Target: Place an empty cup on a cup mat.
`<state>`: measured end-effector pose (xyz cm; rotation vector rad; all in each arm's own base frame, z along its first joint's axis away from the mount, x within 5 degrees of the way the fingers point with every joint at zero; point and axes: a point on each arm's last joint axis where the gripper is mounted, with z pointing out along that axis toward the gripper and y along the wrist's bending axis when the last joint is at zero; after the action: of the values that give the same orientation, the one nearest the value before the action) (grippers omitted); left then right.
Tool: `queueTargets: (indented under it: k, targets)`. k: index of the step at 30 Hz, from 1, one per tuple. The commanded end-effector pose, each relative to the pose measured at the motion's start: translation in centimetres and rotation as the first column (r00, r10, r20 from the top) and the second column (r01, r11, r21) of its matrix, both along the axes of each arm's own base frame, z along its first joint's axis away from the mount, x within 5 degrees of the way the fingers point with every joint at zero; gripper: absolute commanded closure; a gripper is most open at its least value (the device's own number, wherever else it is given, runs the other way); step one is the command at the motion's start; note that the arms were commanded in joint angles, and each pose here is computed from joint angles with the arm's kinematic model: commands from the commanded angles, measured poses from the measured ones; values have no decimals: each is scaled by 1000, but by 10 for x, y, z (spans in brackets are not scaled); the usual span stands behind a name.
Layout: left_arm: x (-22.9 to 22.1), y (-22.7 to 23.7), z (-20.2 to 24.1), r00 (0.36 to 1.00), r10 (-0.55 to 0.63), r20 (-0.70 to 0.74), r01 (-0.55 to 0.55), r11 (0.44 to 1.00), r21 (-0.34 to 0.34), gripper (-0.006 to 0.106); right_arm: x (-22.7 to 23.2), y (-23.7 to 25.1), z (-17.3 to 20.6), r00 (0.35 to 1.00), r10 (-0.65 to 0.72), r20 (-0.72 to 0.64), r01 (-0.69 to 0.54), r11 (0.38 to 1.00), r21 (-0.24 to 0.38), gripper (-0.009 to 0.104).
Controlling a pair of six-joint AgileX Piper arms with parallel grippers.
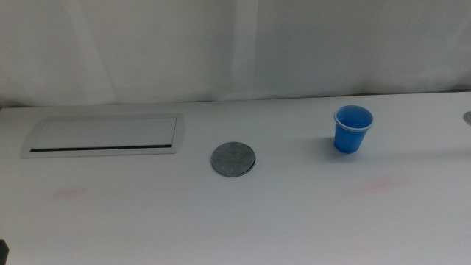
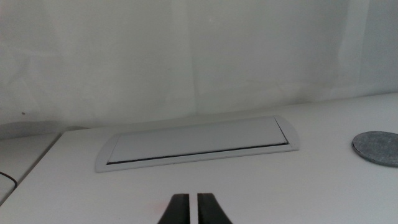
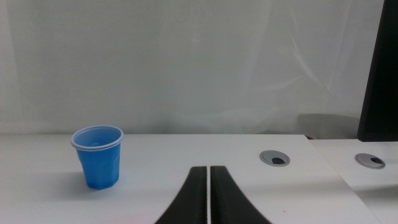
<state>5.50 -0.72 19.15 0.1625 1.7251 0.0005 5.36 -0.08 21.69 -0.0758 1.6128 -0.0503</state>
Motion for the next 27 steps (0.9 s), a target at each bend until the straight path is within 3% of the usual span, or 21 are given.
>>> queueTargets:
  k: [1,8,9,11,14,17,19,21,27]
  targets:
    - [-2,0,-1,1000,-5,23,5,1000,-16,103,-3,-1,0,1000,-7,28,7,1000,-11,98]
    - [-2,0,-1,1000,-5,23,5,1000,-16,103,-3,-1,-1,1000,-8,22,9,1000,-11,98]
    - [-2,0,-1,1000,-5,23,5,1000,-16,103,-3,0,0,999,0,33,-1,999,54,96]
    - [-2,0,-1,1000,-5,23,5,1000,-16,103,-3,1,2,999,1,48,-7,994,112,90]
    - [-2,0,-1,1000,-5,23,5,1000,-16,103,-3,1,3,998,3,57,-11,989,145,69]
    - [-2,0,-1,1000,-5,23,5,1000,-16,103,-3,2,4,998,8,69,-21,983,183,31]
    - [-2,0,-1,1000,-5,23,5,1000,-16,103,-3,2,5,996,11,85,-25,984,176,8]
    - [-2,0,-1,1000,-5,23,5,1000,-16,103,-3,2,7,995,13,100,-30,984,174,2]
    - [-2,0,-1,1000,-5,23,5,1000,-16,103,-3,2,9,992,16,124,-38,984,173,2]
